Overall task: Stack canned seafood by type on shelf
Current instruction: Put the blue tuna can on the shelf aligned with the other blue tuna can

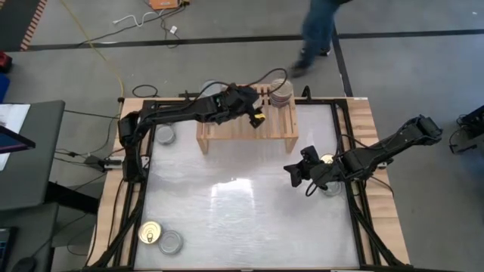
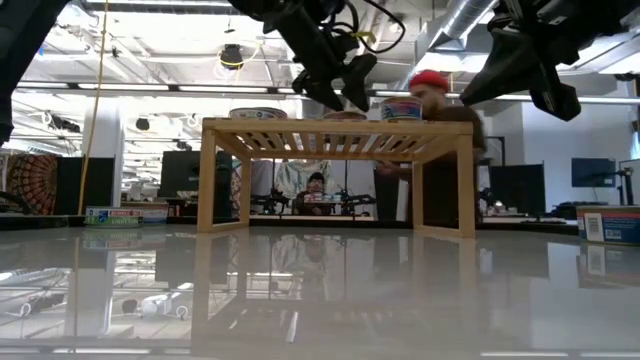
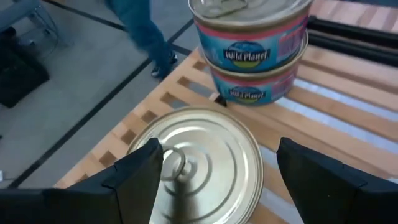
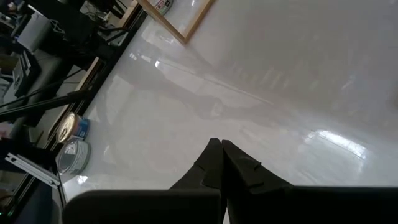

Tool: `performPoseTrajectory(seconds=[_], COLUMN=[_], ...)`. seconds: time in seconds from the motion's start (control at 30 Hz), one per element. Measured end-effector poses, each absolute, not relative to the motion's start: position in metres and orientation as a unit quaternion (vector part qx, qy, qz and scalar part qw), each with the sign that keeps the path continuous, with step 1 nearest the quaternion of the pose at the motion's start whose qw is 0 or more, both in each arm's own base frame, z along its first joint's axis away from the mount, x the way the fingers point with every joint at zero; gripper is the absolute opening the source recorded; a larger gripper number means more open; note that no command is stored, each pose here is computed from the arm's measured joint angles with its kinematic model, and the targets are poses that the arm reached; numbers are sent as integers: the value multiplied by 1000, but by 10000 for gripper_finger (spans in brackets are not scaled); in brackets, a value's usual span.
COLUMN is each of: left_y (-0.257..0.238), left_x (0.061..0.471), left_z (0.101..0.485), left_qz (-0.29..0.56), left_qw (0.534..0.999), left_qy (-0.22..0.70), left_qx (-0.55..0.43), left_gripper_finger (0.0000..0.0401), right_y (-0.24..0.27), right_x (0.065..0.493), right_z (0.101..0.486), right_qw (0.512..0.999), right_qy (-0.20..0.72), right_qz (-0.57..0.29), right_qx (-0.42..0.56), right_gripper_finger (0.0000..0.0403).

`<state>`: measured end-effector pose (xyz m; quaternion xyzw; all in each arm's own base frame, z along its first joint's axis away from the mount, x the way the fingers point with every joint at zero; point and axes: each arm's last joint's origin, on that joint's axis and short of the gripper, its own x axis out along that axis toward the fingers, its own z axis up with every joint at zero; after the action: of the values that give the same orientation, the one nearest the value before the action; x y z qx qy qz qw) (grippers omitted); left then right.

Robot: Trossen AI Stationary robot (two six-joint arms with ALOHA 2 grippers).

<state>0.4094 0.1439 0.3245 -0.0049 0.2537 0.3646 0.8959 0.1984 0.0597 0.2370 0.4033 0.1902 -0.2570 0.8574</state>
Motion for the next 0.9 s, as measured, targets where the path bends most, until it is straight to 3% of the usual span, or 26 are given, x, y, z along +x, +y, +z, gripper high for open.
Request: performPoseTrajectory(seconds=[0.33, 0.57, 0.9], left_y=[146, 144, 143], left_x=[409, 395, 378], left_z=[326, 348, 341], left_qz=[371, 412, 435], left_qw=[896, 880, 824], left_qy=[244, 234, 344], left_qx=[-5, 30, 114], left_gripper_finger=[299, 299, 299], right_y=[60, 60, 59], right_x=[198, 198, 198], right_z=[237, 237, 237], right_qw=[857, 857, 860], right_qy=[190, 190, 193], right_qz=[-257, -257, -258], right_qx=[403, 403, 397], right_gripper_finger=[24, 24, 25])
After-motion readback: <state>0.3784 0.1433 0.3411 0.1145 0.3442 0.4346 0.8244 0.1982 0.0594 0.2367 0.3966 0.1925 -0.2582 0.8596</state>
